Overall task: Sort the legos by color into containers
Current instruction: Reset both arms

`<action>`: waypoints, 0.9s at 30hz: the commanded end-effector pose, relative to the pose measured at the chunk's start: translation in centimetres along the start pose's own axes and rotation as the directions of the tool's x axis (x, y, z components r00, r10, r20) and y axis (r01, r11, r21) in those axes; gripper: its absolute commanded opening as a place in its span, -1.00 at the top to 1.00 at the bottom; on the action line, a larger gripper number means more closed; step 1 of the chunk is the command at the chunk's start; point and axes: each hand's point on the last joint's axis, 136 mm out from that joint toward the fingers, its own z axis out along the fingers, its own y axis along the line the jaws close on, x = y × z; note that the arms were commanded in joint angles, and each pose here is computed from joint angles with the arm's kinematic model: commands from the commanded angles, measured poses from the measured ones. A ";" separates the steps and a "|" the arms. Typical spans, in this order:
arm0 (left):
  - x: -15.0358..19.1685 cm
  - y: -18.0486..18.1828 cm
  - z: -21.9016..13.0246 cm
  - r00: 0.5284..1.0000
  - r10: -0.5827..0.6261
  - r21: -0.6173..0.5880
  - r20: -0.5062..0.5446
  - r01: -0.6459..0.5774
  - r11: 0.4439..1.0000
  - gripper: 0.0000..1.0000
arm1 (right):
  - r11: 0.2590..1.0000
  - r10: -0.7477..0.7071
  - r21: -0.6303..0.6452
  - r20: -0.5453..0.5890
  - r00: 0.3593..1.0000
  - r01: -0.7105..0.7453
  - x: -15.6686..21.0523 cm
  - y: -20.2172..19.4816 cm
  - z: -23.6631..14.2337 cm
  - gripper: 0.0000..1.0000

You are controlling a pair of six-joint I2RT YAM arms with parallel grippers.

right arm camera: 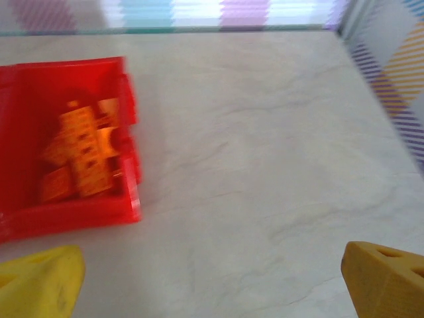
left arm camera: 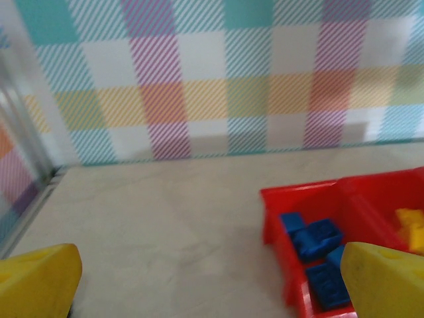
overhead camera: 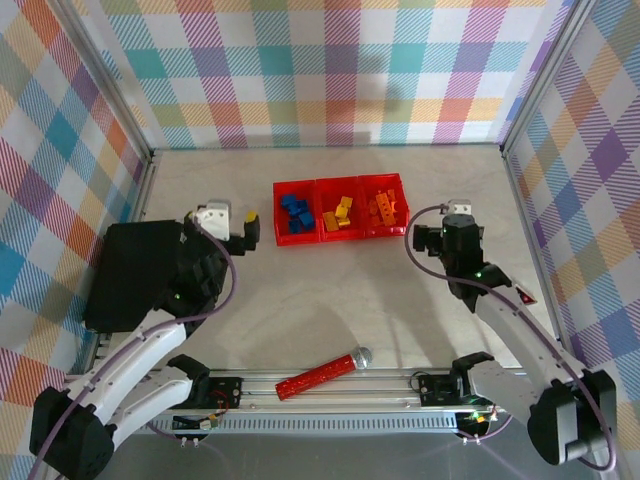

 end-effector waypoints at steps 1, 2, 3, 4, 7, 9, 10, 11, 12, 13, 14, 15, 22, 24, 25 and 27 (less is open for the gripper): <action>-1.9 3.3 -0.7 0.988 -0.102 -0.133 0.117 0.117 0.984 -0.99 | 0.985 0.067 0.151 0.115 0.991 -0.084 -2.3 -3.8 1.8 -0.98; -1.0 3.8 -0.5 0.989 -0.110 -0.153 0.096 0.124 0.980 -0.99 | 0.978 0.098 0.172 0.103 0.990 -0.115 -1.5 -4.7 2.4 -0.98; -0.3 4.0 -0.3 0.990 -0.118 -0.159 0.079 0.129 0.979 -0.99 | 0.972 0.130 0.187 0.087 0.988 -0.144 -0.5 -5.4 3.2 -0.98; 0.1 4.0 -0.2 0.990 -0.122 -0.157 0.071 0.132 0.979 -0.99 | 0.969 0.143 0.193 0.070 0.987 -0.154 0.4 -5.8 3.8 -0.98; 1.1 4.3 -0.3 0.988 -0.139 -0.166 0.065 0.148 0.975 -0.99 | 0.975 0.143 0.171 0.015 0.990 -0.144 3.1 -5.4 5.6 -0.98; 1.8 4.7 -0.3 0.988 -0.140 -0.183 0.060 0.149 0.972 -0.99 | 0.980 0.146 0.138 0.001 0.989 -0.145 4.6 -4.6 6.7 -0.98; 2.1 4.9 -0.2 0.989 -0.139 -0.193 0.055 0.148 0.970 -0.99 | 0.982 0.148 0.121 -0.001 0.989 -0.147 5.2 -4.2 7.2 -0.98; 2.7 5.1 -0.2 0.991 -0.131 -0.206 0.037 0.136 0.969 -0.99 | 0.986 0.137 0.101 -0.002 0.991 -0.136 5.8 -3.8 7.7 -0.98; 3.3 5.3 -0.1 0.992 -0.122 -0.217 0.021 0.124 0.968 -0.99 | 0.991 0.119 0.071 -0.035 0.992 -0.116 6.0 -3.1 8.0 -0.98; 3.7 5.4 -0.1 0.993 -0.119 -0.228 0.015 0.119 0.966 -0.99 | 0.995 0.096 0.036 -0.016 0.995 -0.096 5.6 -2.4 8.2 -0.98; 4.0 5.7 -0.2 0.992 -0.120 -0.237 0.025 0.123 0.964 -0.99 | 0.996 0.087 0.004 -0.002 0.996 -0.087 5.2 -1.8 8.4 -0.98; 4.4 5.8 -0.4 0.991 -0.125 -0.243 0.038 0.131 0.961 -0.99 | 0.996 0.083 -0.018 0.019 0.996 -0.083 4.8 -1.4 8.6 -0.98; 7.2 6.8 -0.6 0.991 -0.127 -0.287 0.029 0.130 0.949 -0.99 | 0.996 0.040 -0.091 0.176 0.984 -0.024 4.5 -0.1 9.0 -0.98; 8.2 6.7 -0.2 0.995 -0.098 -0.289 -0.005 0.092 0.953 -0.99 | 0.991 0.047 -0.134 0.170 0.984 -0.024 5.1 0.4 9.1 -0.98; 8.7 6.7 0.1 0.996 -0.091 -0.292 -0.017 0.082 0.953 -0.99 | 0.993 0.050 -0.119 0.213 0.976 -0.025 4.8 0.1 9.3 -0.98; 9.8 6.4 0.7 0.996 -0.080 -0.277 -0.042 0.065 0.959 -0.99 | 0.991 0.054 -0.131 0.155 0.986 -0.033 5.3 0.3 9.5 -0.98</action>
